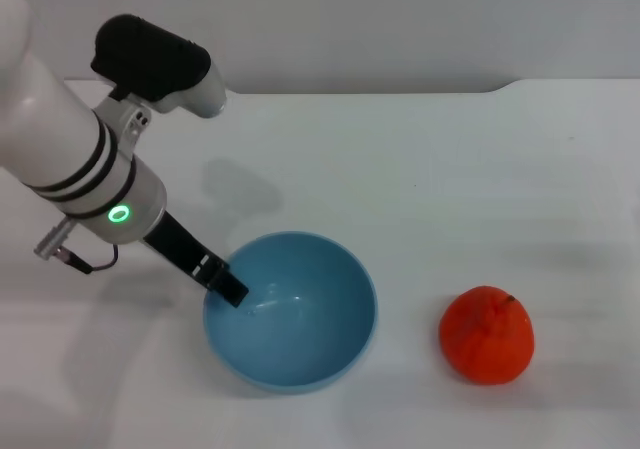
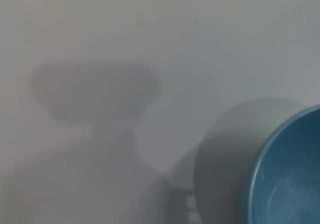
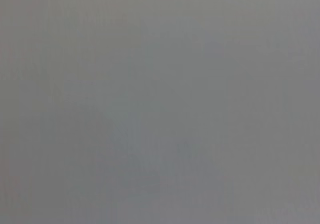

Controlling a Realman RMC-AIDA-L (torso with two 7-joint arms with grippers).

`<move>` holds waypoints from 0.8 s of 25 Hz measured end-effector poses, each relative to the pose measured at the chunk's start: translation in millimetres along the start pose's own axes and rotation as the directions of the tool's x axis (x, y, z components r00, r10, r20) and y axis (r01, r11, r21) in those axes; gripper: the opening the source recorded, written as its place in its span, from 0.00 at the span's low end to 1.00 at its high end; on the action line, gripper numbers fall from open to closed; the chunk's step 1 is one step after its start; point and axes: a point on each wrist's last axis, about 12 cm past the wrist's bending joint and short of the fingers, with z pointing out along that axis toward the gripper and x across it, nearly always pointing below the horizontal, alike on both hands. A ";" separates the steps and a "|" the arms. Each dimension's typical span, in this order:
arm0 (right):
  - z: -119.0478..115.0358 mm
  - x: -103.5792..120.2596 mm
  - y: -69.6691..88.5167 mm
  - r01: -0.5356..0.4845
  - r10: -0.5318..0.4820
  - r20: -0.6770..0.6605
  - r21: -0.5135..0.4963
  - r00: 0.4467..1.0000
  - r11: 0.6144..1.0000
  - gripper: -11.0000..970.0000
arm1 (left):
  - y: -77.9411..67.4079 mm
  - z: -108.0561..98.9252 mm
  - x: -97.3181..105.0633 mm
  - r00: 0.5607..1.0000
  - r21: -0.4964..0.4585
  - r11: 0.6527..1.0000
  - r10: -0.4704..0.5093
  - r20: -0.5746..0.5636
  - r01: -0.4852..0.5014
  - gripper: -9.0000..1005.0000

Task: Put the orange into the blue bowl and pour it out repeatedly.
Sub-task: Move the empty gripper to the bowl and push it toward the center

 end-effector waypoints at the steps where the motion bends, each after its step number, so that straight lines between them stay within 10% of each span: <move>1: 0.0 -0.1 -0.2 0.000 0.000 0.000 0.001 1.000 1.000 0.54 | -0.7 1.5 0.5 1.000 0.002 1.000 0.001 -0.007 -0.001 0.79; 11: 0.1 -0.6 -1.6 0.003 -0.003 0.002 0.006 1.000 1.000 0.54 | -12.9 9.6 1.9 0.998 0.007 0.999 0.047 -0.053 -0.047 0.78; 20: -2.5 -0.5 -3.5 0.005 -0.005 0.000 0.014 1.000 1.000 0.53 | -15.9 8.7 -1.5 0.998 0.022 0.999 0.045 -0.053 -0.043 0.42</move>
